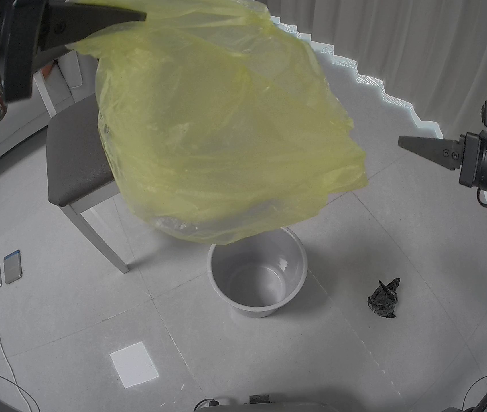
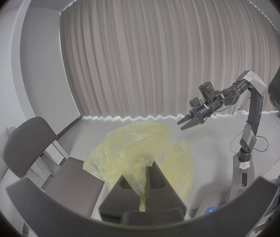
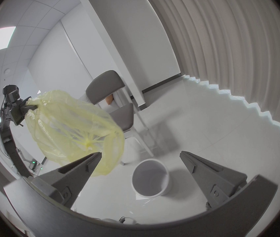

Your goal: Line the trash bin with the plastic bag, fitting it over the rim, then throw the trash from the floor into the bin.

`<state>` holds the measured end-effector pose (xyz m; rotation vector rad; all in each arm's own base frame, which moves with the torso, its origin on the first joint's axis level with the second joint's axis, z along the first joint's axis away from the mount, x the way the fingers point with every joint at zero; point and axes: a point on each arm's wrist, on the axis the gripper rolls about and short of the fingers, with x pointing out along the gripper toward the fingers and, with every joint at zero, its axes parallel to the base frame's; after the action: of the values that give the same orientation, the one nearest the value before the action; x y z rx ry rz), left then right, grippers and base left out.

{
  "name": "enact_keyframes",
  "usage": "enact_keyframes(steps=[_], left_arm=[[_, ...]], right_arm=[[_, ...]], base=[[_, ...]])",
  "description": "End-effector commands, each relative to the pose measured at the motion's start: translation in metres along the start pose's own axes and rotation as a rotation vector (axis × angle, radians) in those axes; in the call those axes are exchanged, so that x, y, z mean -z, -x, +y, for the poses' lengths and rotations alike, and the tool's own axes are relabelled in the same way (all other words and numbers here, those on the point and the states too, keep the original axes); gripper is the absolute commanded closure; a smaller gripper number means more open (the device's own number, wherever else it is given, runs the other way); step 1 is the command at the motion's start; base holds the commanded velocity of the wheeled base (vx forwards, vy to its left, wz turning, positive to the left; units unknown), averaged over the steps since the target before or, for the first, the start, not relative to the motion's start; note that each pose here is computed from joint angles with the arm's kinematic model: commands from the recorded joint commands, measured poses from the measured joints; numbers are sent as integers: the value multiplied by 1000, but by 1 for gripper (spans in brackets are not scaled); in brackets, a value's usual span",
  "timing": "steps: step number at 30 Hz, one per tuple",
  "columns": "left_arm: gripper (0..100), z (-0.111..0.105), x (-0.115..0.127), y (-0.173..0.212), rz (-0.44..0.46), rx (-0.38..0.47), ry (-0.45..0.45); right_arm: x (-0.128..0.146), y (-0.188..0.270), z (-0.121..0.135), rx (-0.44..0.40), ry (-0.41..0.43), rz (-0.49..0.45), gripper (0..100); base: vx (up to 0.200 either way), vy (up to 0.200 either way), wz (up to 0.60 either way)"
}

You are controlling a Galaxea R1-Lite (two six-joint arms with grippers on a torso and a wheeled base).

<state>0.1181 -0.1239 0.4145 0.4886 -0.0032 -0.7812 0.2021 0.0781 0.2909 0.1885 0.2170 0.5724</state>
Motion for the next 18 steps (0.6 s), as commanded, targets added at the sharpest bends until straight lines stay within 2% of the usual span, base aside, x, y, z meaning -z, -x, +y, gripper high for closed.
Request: enact_keyframes(steps=[1,10,18], left_arm=[[100,-3,-3,-11,3,13,2],[100,-17,-8,-19,-25,75,25],[100,-22,-12,-30,-44,58,24]], right_arm=[[7,-3,12,-59,-17,31,0],[13,-15,24,-108,-33,63,0],[24,-16,29,-130,-28,103,0]], base=[[0,0,0],[0,0,0],[0,0,0]])
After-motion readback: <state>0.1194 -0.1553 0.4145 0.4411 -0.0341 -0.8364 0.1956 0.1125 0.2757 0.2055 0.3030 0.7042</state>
